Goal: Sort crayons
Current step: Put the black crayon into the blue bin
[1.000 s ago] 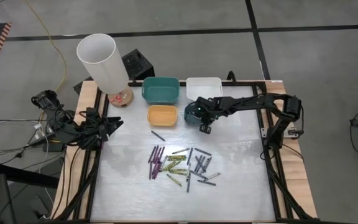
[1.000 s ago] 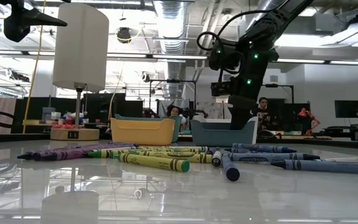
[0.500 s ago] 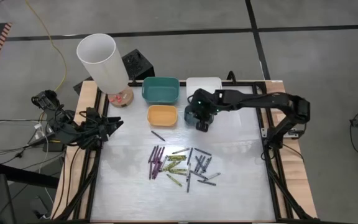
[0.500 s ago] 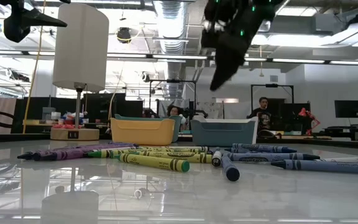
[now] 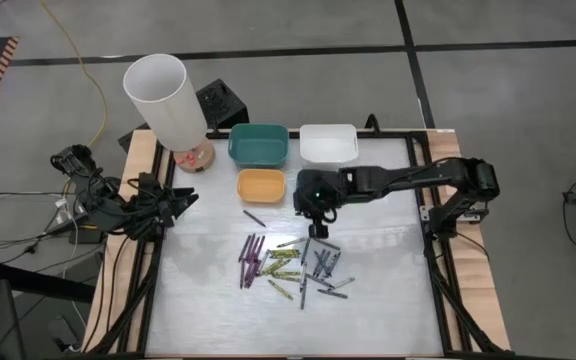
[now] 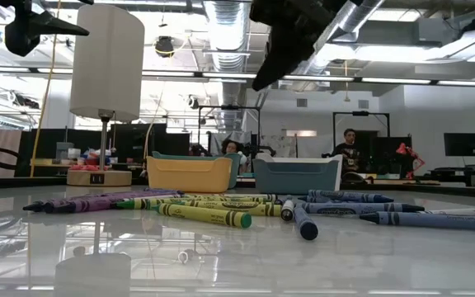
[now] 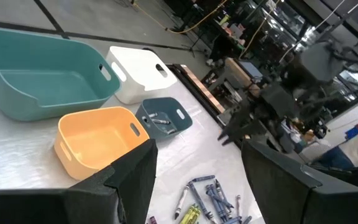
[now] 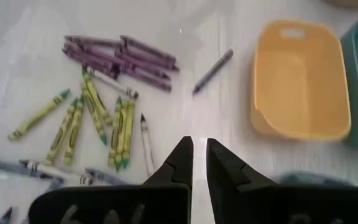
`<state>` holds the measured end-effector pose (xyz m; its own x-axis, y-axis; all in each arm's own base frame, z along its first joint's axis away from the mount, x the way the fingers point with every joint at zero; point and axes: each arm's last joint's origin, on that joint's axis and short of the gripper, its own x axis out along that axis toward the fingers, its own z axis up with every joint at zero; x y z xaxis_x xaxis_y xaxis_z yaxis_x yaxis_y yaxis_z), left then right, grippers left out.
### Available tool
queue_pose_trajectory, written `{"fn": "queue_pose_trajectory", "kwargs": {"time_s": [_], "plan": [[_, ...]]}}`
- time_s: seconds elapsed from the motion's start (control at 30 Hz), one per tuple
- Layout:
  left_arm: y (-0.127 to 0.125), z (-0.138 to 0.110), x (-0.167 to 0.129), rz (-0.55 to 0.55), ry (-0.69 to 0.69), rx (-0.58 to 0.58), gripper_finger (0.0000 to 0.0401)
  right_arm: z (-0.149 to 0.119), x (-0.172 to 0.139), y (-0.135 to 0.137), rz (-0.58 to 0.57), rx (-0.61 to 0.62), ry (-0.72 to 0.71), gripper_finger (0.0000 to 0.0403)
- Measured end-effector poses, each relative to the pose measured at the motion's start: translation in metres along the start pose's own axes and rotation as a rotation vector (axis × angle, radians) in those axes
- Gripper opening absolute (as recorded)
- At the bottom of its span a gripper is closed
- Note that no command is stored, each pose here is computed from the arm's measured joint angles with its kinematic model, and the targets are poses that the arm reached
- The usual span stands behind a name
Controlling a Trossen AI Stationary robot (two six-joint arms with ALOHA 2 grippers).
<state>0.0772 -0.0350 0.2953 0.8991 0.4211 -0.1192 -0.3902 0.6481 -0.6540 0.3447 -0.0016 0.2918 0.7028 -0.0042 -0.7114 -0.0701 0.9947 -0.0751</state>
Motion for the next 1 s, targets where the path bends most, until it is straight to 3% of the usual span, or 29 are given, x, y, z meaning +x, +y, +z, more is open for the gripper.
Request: {"fn": "queue_pose_trajectory", "kwargs": {"time_s": [0.63, 1.0], "plan": [[0.000, -0.001, 0.000, -0.003, 0.010, -0.016, 0.0226, -0.021, 0.076, 0.038, 0.072, -0.081, 0.154, 0.0044], [0.001, -0.001, 0.000, -0.001, 0.013, -0.016, 0.0226, -0.035, 0.100, 0.045, 0.052, -0.103, 0.234, 0.0111]]}}
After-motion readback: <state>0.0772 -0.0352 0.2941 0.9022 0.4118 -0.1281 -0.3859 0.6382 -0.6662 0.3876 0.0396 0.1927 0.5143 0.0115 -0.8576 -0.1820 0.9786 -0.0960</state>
